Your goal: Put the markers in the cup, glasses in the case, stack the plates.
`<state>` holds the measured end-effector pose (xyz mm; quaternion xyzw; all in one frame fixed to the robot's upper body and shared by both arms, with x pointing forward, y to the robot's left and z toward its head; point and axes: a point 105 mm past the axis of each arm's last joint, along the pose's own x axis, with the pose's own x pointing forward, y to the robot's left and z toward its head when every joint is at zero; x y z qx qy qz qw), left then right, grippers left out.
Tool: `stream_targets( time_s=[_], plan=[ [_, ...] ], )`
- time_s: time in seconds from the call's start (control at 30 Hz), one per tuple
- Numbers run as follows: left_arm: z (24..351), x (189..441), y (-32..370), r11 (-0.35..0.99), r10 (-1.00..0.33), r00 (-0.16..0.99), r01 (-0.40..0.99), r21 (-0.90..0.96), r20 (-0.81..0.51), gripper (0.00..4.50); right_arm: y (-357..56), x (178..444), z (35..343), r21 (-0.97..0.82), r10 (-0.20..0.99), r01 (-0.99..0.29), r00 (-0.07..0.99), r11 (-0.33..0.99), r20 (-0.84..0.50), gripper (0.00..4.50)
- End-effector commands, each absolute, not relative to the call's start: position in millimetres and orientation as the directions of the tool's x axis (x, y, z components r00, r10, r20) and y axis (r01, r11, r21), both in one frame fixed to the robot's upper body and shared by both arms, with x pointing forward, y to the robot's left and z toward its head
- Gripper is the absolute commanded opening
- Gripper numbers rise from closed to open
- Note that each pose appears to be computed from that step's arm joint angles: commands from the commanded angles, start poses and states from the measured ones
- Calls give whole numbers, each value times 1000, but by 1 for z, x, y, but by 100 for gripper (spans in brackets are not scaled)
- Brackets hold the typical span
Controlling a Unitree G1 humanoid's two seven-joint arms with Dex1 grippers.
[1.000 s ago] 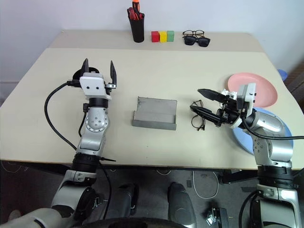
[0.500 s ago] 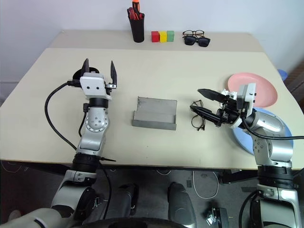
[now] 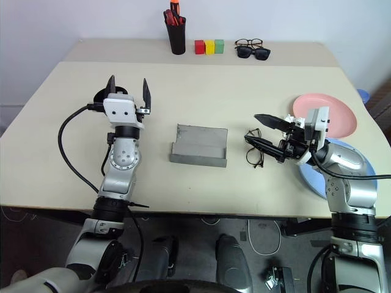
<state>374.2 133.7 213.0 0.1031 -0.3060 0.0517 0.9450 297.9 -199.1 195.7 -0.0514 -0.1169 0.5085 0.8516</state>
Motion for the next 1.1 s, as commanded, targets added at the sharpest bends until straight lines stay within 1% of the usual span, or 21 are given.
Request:
stream_targets(
  time_s=[0.03, 0.57, 0.67, 0.8, 0.93, 1.03, 1.1],
  plan=[
    [225, 369, 131, 974, 25, 776, -161, 159, 631, 382, -204, 295, 209, -257, 874, -835, 459, 486, 161, 330],
    [225, 369, 131, 975, 22, 776, -157, 159, 630, 382, -203, 296, 208, -259, 874, -835, 458, 485, 162, 330],
    [225, 367, 129, 979, 6, 778, -134, 155, 628, 382, -204, 297, 209, -278, 863, -817, 478, 506, 165, 330],
    [221, 361, 120, 984, -68, 801, -43, 171, 594, 382, -211, 303, 208, -309, 823, -764, 549, 566, 147, 330],
    [212, 353, 103, 969, -207, 821, 98, 226, 532, 382, -220, 310, 196, -310, 755, -703, 650, 640, 85, 330],
    [209, 348, 97, 961, -252, 820, 147, 236, 515, 382, -236, 324, 189, -325, 631, -582, 773, 746, 62, 330],
    [207, 347, 96, 960, -255, 822, 154, 232, 509, 382, -245, 331, 187, -342, 536, -481, 840, 807, 82, 330]
  ],
)
